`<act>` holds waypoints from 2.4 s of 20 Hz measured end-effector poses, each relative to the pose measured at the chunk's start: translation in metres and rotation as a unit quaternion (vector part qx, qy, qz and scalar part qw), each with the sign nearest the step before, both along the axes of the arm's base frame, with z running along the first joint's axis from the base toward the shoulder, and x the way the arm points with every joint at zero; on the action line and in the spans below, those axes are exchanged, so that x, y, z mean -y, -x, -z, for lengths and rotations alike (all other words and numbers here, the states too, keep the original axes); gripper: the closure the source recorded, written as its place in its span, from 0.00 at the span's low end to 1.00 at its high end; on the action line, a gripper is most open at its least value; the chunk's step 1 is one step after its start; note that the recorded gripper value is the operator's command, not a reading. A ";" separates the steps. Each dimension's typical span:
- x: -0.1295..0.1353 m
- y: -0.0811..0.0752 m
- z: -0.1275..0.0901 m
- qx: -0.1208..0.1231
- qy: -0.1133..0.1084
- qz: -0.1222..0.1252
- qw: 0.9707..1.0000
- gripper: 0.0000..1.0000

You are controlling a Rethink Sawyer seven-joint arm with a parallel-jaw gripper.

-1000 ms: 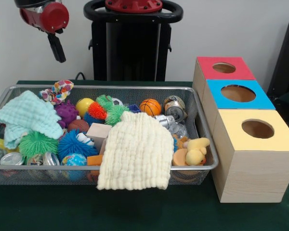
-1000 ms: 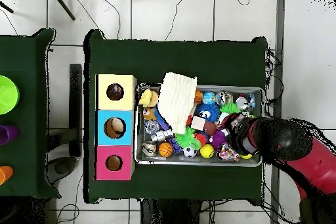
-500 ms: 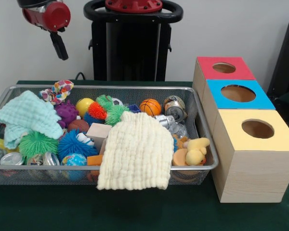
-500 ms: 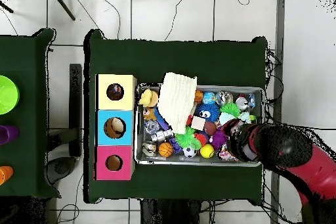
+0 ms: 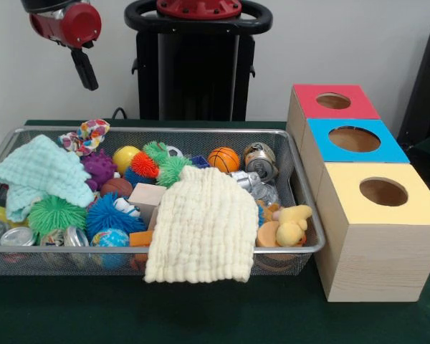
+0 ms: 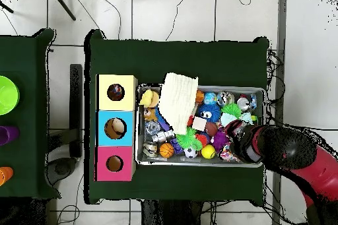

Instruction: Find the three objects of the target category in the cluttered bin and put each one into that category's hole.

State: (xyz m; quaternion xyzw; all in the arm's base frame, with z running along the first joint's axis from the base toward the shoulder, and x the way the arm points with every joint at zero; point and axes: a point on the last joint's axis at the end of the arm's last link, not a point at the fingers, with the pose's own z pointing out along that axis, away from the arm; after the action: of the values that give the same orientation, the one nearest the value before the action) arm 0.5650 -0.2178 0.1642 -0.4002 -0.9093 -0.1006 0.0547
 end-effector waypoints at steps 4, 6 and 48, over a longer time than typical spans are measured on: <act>0.000 0.001 0.003 0.000 0.002 -0.011 1.000 1.00; 0.001 0.004 0.007 -0.001 0.003 -0.016 1.000 1.00; 0.010 0.034 0.068 0.006 0.028 -0.147 0.989 1.00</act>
State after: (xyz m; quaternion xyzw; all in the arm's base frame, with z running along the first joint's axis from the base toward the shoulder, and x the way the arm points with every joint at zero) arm 0.5309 -0.2275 0.0966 -0.2631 -0.9609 -0.0688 0.0521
